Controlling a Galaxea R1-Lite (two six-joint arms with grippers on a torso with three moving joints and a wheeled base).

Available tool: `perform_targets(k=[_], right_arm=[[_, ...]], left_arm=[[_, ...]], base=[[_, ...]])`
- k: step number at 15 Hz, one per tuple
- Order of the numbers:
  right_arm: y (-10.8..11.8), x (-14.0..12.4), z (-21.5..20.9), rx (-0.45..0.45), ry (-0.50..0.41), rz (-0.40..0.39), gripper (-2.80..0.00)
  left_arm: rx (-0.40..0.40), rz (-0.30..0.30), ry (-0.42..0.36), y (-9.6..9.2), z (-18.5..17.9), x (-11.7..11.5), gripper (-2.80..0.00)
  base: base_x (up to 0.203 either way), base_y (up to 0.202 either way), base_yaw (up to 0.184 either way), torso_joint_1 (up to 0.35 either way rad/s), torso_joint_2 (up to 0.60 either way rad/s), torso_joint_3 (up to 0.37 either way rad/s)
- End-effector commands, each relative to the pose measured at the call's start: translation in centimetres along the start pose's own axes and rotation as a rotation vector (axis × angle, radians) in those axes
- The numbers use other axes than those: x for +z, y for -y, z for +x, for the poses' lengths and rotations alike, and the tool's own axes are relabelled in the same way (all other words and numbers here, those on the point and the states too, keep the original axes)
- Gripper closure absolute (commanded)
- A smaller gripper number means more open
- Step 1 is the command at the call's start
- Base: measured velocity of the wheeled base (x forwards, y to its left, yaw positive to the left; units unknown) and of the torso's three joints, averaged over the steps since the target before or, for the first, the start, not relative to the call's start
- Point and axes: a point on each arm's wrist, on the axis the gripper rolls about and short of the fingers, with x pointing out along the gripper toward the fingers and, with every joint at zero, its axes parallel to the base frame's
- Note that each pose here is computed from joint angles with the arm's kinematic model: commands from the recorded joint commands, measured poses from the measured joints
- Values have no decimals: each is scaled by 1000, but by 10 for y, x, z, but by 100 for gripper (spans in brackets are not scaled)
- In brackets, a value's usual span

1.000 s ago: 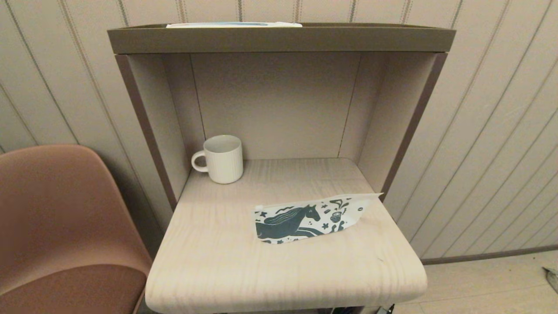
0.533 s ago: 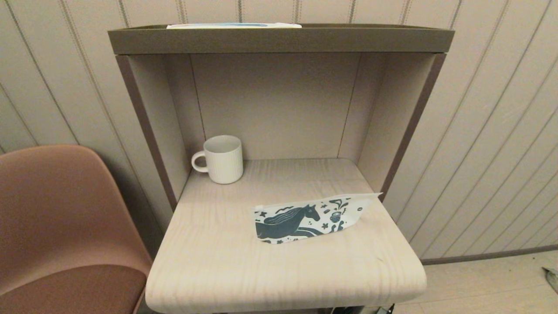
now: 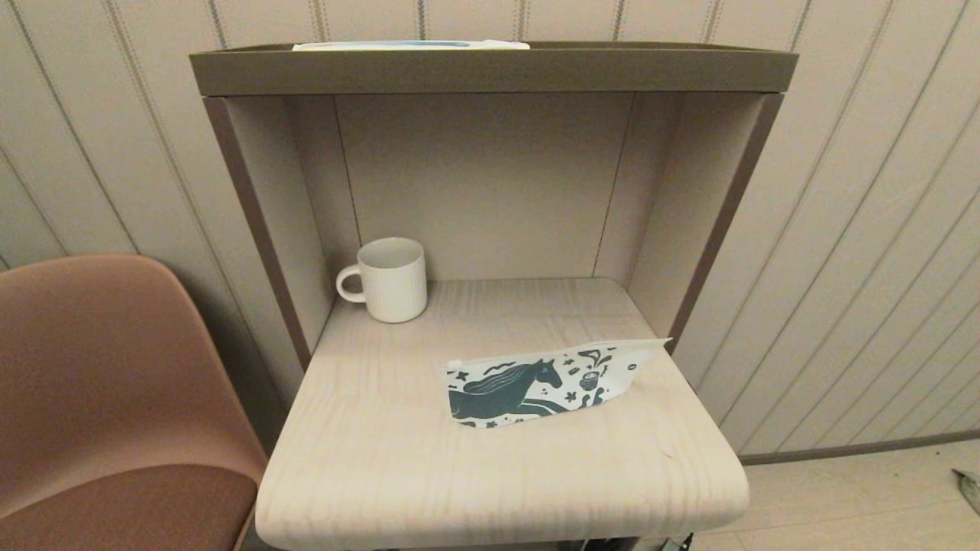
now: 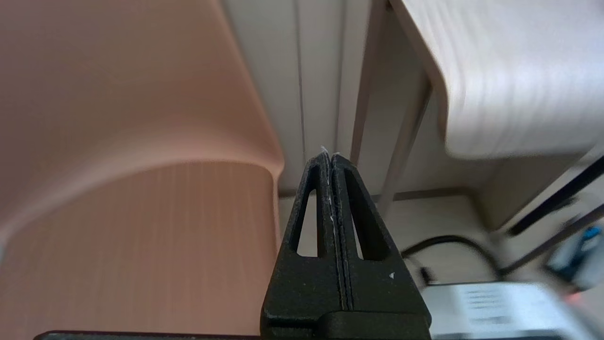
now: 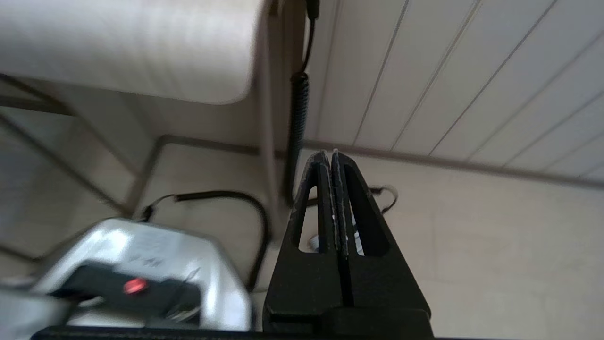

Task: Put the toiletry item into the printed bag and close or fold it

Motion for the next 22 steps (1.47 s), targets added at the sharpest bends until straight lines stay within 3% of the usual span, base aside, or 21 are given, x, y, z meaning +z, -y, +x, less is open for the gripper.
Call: perform_targets(k=[1,4,6,9,12,13,15,17,19,22], right_arm=[[1,-17,12,-8,75,-36,0],[2,-14,13,-26,172,-69,0],[3,0,10,-57,302,-116,0],[2,-9,10,66,246,-111,0],[0,-21,-3,68,330,-101,0],[-1,-28,-6,34,328,-73,0],[3,-36,-7,-151,287,-17,0],[4,-28,-10,-172,377,3,0],[4,-28,-10,-169,379,36,0],[4,-28,-10,-172,379,38,0]], left_arm=[[-17,47,13,2,7,-23,0],[-20,88,71,2,5,-30,0],[14,112,53,2,7,-34,0],[17,112,51,2,7,-34,0],[20,109,48,2,8,-35,0],[21,104,46,2,8,-36,0],[24,87,46,2,8,-36,0],[31,73,45,1,8,-36,0],[35,60,46,1,8,-36,0],[75,-60,48,0,8,-35,0]], base=[[0,0,0,0,0,0],[0,0,0,0,0,0],[0,0,0,0,0,0],[0,0,0,0,0,0],[0,0,0,0,0,0],[0,0,0,0,0,0],[0,0,0,0,0,0],[0,0,0,0,0,0],[0,0,0,0,0,0],[0,0,0,0,0,0]])
